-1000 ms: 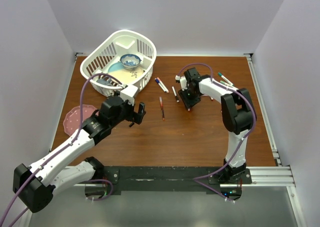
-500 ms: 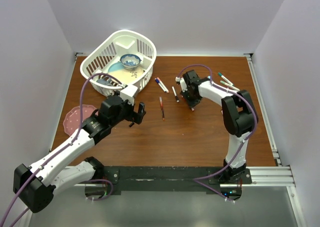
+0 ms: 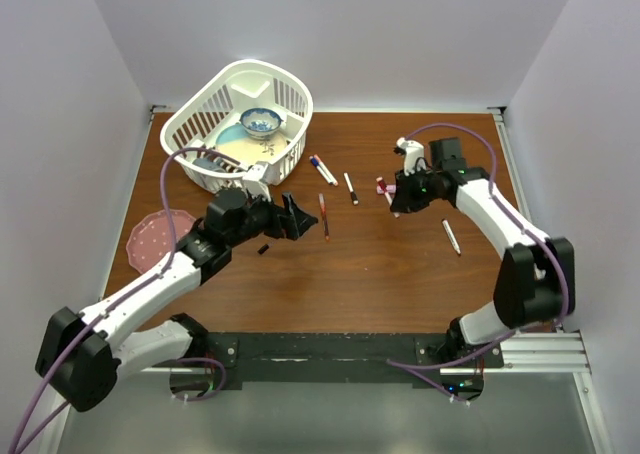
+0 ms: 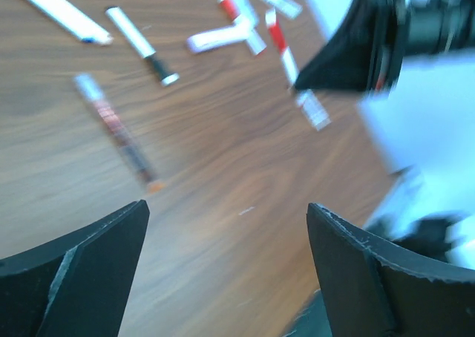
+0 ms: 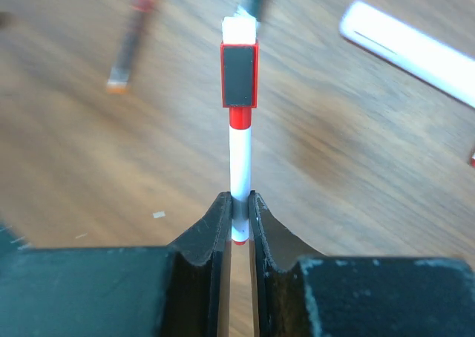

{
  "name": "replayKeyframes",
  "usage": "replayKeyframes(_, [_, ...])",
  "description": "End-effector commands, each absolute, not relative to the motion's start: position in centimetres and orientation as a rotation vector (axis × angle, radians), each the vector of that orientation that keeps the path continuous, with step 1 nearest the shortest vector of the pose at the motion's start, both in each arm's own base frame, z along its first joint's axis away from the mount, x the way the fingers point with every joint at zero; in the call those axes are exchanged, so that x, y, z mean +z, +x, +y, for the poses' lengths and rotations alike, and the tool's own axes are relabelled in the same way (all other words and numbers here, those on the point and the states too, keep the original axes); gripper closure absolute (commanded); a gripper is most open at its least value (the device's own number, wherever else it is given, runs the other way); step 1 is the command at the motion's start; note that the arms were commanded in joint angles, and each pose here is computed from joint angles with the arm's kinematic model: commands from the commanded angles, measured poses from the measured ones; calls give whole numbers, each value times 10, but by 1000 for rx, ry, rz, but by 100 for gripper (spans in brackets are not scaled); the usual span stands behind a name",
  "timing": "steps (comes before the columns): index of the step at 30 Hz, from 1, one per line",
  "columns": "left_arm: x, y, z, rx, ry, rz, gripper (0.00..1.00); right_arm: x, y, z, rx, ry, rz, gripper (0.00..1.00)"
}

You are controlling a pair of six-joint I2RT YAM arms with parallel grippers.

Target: Open the pen caps

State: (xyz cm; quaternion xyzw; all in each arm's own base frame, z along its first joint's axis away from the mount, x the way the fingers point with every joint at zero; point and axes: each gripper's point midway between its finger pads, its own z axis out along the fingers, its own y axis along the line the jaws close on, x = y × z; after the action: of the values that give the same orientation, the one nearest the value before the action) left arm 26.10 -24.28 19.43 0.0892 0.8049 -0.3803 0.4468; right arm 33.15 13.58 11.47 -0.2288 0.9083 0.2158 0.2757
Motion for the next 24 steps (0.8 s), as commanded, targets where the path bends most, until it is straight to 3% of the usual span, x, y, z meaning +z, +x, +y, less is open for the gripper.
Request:
replayKeyframes(1, [265, 278, -274, -1357, -126, 1798, 10, 165, 298, 180, 971, -773, 2182, 100])
replayKeyframes(5, [263, 299, -290, -1451, -364, 1844, 17, 183, 288, 189, 1058, -794, 2100, 100])
replayKeyframes(14, [266, 311, -349, -1462, -355, 1870, 21, 201, 276, 198, 1163, -791, 2039, 100])
replayKeyframes(24, [257, 336, -375, -1222, -366, 1936, 32, 205, 276, 197, 1143, -782, 2030, 100])
